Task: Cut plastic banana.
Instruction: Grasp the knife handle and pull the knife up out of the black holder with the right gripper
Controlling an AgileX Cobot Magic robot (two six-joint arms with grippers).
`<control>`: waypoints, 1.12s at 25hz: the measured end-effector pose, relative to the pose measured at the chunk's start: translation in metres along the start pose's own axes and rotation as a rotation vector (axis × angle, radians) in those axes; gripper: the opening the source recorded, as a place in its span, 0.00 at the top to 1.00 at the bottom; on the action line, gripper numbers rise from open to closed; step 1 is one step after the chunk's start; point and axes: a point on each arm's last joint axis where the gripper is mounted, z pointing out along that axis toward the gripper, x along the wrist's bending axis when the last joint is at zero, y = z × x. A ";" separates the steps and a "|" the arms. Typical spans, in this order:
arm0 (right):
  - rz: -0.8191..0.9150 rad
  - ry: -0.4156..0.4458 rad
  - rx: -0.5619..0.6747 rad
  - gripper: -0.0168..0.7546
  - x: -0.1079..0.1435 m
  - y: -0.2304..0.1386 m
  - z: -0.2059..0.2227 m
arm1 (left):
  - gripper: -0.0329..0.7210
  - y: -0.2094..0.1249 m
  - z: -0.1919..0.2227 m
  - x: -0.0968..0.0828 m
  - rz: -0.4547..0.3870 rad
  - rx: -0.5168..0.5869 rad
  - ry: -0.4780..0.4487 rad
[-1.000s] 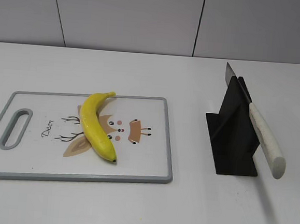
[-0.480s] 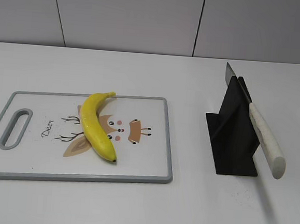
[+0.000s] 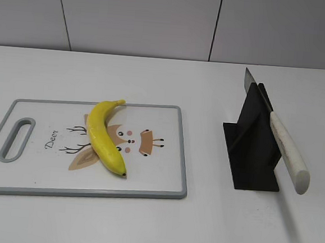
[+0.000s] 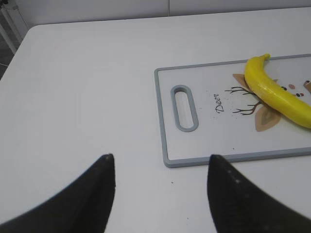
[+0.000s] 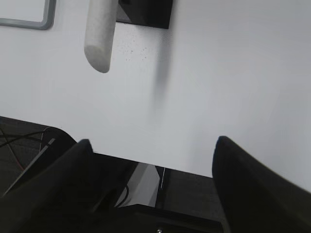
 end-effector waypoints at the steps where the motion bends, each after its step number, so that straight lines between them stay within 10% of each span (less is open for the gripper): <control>1: -0.001 0.002 0.021 0.21 0.000 0.005 0.004 | 0.20 0.000 0.000 0.000 0.000 0.000 0.000; 16: -0.151 0.044 0.217 0.21 0.048 0.095 0.059 | 0.20 0.000 0.000 0.000 0.000 0.000 0.000; 28: -0.107 -0.123 0.394 0.21 0.059 0.111 0.136 | 0.20 0.000 0.000 0.000 0.000 0.000 0.000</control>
